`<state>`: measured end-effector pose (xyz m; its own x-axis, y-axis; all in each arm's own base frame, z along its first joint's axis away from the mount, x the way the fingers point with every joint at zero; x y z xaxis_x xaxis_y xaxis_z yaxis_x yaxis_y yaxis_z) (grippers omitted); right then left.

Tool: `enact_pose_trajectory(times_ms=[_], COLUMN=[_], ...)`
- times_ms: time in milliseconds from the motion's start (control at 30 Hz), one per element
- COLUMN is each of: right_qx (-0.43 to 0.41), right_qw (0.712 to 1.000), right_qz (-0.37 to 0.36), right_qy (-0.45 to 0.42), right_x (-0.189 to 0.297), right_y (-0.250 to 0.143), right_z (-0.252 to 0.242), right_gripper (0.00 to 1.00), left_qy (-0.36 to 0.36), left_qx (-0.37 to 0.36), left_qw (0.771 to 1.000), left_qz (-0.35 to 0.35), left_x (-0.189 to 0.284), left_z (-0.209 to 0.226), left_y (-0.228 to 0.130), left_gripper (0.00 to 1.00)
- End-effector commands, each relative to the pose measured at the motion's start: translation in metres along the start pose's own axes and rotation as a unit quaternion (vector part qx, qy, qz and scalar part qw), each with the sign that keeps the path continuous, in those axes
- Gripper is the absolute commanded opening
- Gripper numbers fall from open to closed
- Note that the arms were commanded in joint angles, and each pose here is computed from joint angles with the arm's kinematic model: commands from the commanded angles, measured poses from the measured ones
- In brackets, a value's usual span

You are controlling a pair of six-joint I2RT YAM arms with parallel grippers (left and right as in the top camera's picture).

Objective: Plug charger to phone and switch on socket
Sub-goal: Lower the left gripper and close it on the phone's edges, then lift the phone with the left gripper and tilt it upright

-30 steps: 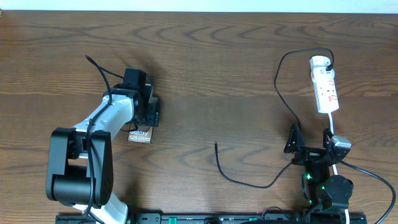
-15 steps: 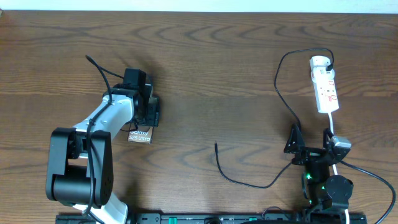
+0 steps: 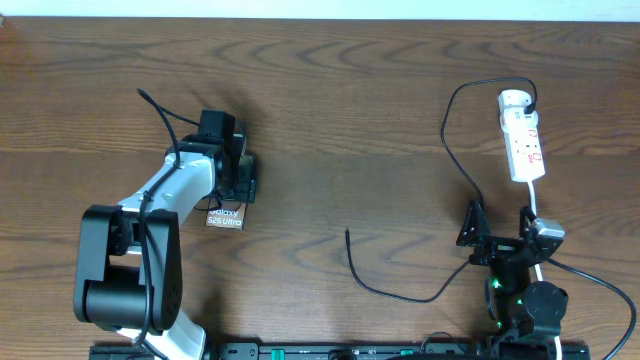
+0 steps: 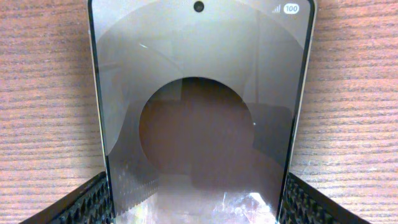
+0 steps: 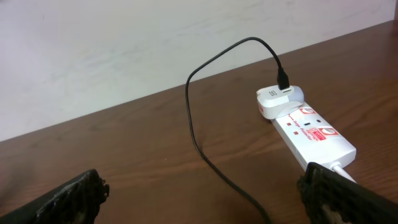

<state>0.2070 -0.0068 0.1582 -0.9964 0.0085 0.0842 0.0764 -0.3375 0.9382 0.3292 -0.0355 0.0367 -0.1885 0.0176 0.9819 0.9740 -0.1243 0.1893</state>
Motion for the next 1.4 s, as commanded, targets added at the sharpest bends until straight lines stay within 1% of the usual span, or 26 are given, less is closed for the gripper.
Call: enact_pose_trajectory(times_ms=[0,200,333,467,567,733,900,1033,1167,1233,1300,1367], right_qx=[0.006,0.006,0.006,0.006,0.006,0.006,0.006,0.006,0.006,0.006,0.006,0.006], right_qw=[1.000,1.000,1.000,1.000,1.000,1.000,1.000,1.000,1.000,1.000,1.000,1.000], right_qz=[0.000,0.000,0.000,0.000,0.000,0.000,0.000,0.000,0.000,0.000,0.000,0.000], right_qy=[-0.002,-0.002,-0.002,-0.002,-0.002,-0.002,-0.002,-0.002,-0.002,-0.002,-0.002,-0.002], right_x=[0.000,0.000,0.000,0.000,0.000,0.000,0.000,0.000,0.000,0.000,0.000,0.000], right_y=[0.000,0.000,-0.001,-0.001,-0.001,-0.001,-0.001,-0.001,-0.001,-0.001,-0.001,-0.001], right_z=[0.000,0.000,0.000,0.000,0.000,0.000,0.000,0.000,0.000,0.000,0.000,0.000], right_gripper=[0.99,0.99,0.99,0.99,0.99,0.99,0.99,0.99,0.99,0.99,0.99,0.99], left_qy=[0.007,0.004,-0.013,-0.046,-0.077,-0.151,-0.246,-0.325,-0.403,-0.427,-0.446,-0.459], left_qx=[-0.003,-0.003,-0.001,0.000,0.027,0.060,0.118,0.192,0.280,0.332,0.384,0.441], left_qw=[1.000,1.000,0.998,0.992,0.982,0.959,0.926,0.891,0.846,0.822,0.794,0.761], left_qz=[0.009,-0.016,-0.060,-0.118,-0.171,-0.233,-0.263,-0.251,-0.206,-0.180,-0.151,-0.123], left_x=[-0.004,0.014,0.040,0.076,0.112,0.162,0.203,0.225,0.237,0.239,0.241,0.242], left_z=[0.002,0.001,-0.004,-0.012,-0.019,-0.034,-0.052,-0.058,-0.056,-0.051,-0.045,-0.039], left_y=[-0.006,0.003,0.013,0.023,0.028,0.027,0.023,0.021,0.021,0.021,0.021,0.021], left_gripper=[0.07,0.07,0.07,0.08,0.07,0.07,0.07,0.07,0.07,0.07,0.07,0.07])
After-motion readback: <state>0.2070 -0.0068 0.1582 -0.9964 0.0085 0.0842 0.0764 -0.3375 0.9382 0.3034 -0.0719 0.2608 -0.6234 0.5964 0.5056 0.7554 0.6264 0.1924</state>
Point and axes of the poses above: each gripper's point midway between its finger pads, its own x axis back along the fingers, its own z axis along the line the jaws close on, y = z × x, the point moved 4 cm from there along x, back along the fingers, and after that the axes turned 2 degrees about -x, right-handed, at the moved point
